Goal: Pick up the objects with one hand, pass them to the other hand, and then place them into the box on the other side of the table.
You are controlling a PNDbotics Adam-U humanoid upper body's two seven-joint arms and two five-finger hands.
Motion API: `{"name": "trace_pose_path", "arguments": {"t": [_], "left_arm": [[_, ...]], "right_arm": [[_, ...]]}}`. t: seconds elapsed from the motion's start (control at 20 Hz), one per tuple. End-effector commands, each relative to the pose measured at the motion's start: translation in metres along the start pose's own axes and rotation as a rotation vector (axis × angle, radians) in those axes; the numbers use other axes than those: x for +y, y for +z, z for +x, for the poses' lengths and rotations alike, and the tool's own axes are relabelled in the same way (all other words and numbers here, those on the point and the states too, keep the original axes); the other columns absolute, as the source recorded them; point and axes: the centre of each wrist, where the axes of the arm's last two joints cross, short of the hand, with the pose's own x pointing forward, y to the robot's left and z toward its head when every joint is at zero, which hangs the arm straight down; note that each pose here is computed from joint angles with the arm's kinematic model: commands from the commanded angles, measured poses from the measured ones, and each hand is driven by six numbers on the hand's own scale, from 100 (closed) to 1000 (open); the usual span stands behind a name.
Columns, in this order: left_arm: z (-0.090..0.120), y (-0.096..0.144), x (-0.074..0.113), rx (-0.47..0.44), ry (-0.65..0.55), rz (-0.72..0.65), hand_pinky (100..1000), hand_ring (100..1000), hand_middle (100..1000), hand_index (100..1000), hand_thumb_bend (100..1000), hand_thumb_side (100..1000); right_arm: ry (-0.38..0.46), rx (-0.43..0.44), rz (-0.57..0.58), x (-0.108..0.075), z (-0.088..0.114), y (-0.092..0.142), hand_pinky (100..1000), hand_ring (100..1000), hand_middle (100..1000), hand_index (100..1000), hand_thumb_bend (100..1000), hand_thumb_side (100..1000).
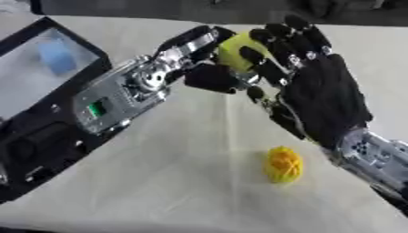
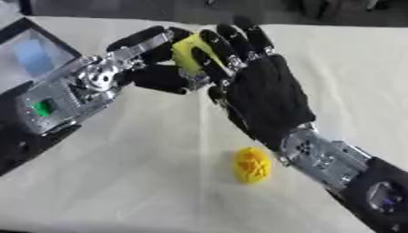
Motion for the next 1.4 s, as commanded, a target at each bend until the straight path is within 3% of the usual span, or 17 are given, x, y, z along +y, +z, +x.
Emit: {"name": "trace_pose_path", "arguments": {"t": [0.05,0.45,0.6,0.8,0.9,1.05,1.1,1.15,1.25,1.4], "left_arm": [[-0.003,0.006,0.024,0.008,0.001,0.066,835,990,131,330,100,380],[-0.031,0.017,0.053,0.069,0.0,0.183,829,991,138,340,100,385],[-0.049,0.028,0.074,0.103,-0.013,0.267,835,998,144,348,100,401],[-0.079,0.055,0.11,0.173,-0.037,0.389,833,1000,160,365,100,407],[-0.091,0.07,0.126,0.206,-0.055,0.431,830,1000,166,372,100,414],[-0.102,0.095,0.147,0.245,-0.112,0.485,828,1000,185,392,100,417],[-0.105,0.101,0.153,0.262,-0.132,0.498,826,1000,190,397,100,491],[-0.107,0.108,0.158,0.277,-0.152,0.51,825,1000,192,398,100,421],[-0.113,0.118,0.166,0.315,-0.186,0.532,822,1000,199,405,100,413],[-0.125,0.132,0.178,0.388,-0.227,0.559,816,1000,212,417,100,403]], "right_arm": [[0.038,-0.018,0.004,-0.005,-0.008,-0.001,822,800,802,805,626,100],[0.059,-0.002,0.008,-0.004,-0.014,0.003,873,822,813,815,621,100],[0.067,0.002,0.008,-0.003,-0.016,0.009,896,827,804,806,630,100],[0.031,0.049,0.057,0.001,-0.023,0.026,887,808,775,782,558,100],[-0.036,0.123,0.125,0.003,-0.027,0.037,854,788,766,769,503,100],[-0.172,0.271,0.229,0.002,-0.042,0.047,808,763,763,764,346,100],[-0.211,0.324,0.256,0.001,-0.049,0.05,783,750,760,762,272,100],[-0.249,0.38,0.278,0.0,-0.057,0.051,770,744,759,761,238,100],[-0.311,0.487,0.305,-0.005,-0.073,0.054,748,737,764,766,100,100],[-0.329,0.631,0.298,-0.014,-0.101,0.058,734,735,768,770,100,100]]}}
